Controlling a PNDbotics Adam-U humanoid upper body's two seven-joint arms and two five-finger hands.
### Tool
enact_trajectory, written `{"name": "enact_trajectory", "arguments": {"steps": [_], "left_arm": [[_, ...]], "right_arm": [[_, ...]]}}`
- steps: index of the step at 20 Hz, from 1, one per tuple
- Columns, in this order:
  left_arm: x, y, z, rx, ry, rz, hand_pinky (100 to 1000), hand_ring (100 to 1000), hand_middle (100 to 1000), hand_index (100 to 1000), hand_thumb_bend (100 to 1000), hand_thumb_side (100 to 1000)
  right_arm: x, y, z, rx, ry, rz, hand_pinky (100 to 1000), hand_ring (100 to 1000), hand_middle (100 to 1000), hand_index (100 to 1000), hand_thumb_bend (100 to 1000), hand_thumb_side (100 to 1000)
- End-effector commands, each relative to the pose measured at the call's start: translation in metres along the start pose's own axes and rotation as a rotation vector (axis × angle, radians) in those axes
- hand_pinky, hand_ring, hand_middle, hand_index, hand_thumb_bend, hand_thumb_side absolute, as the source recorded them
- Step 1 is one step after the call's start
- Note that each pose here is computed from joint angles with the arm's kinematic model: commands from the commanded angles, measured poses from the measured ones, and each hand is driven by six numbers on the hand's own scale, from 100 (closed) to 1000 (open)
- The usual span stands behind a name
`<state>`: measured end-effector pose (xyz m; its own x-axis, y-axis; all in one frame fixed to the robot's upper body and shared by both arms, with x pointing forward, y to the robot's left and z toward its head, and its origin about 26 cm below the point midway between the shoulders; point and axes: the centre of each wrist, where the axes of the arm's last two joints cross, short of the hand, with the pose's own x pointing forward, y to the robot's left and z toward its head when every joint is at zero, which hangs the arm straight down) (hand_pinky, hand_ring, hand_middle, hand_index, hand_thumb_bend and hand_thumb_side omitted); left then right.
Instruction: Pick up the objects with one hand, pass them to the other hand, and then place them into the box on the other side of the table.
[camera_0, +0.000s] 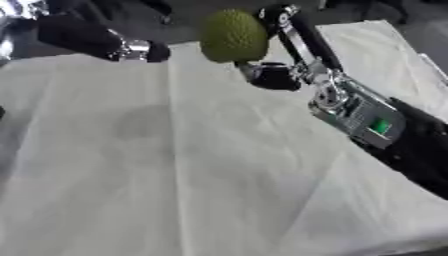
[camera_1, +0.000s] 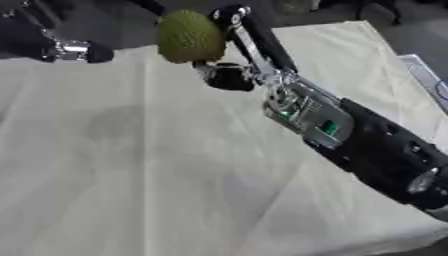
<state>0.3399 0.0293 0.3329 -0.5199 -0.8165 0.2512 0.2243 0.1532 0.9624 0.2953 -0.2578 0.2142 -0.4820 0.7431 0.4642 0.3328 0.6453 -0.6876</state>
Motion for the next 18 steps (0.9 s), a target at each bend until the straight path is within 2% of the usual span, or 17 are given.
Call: {"name": "enact_trajectory", "arguments": {"steps": [1, 10, 18], "left_arm": [[0.017, 0.005, 0.008, 0.041, 0.017, 0.000, 812, 792, 766, 873, 772, 574], [0.029, -0.003, 0.011, -0.009, -0.029, 0.022, 810, 792, 758, 867, 792, 587], [0.038, -0.014, 0.003, -0.079, -0.063, 0.076, 806, 792, 753, 864, 750, 620]], "right_arm": [[0.006, -0.003, -0.004, -0.009, -0.053, 0.006, 639, 700, 511, 618, 198, 100], [0.009, 0.003, -0.002, 0.026, -0.101, -0.003, 641, 696, 511, 618, 202, 100], [0.011, 0.008, -0.001, 0.045, -0.169, -0.030, 645, 693, 510, 617, 193, 100]]}}
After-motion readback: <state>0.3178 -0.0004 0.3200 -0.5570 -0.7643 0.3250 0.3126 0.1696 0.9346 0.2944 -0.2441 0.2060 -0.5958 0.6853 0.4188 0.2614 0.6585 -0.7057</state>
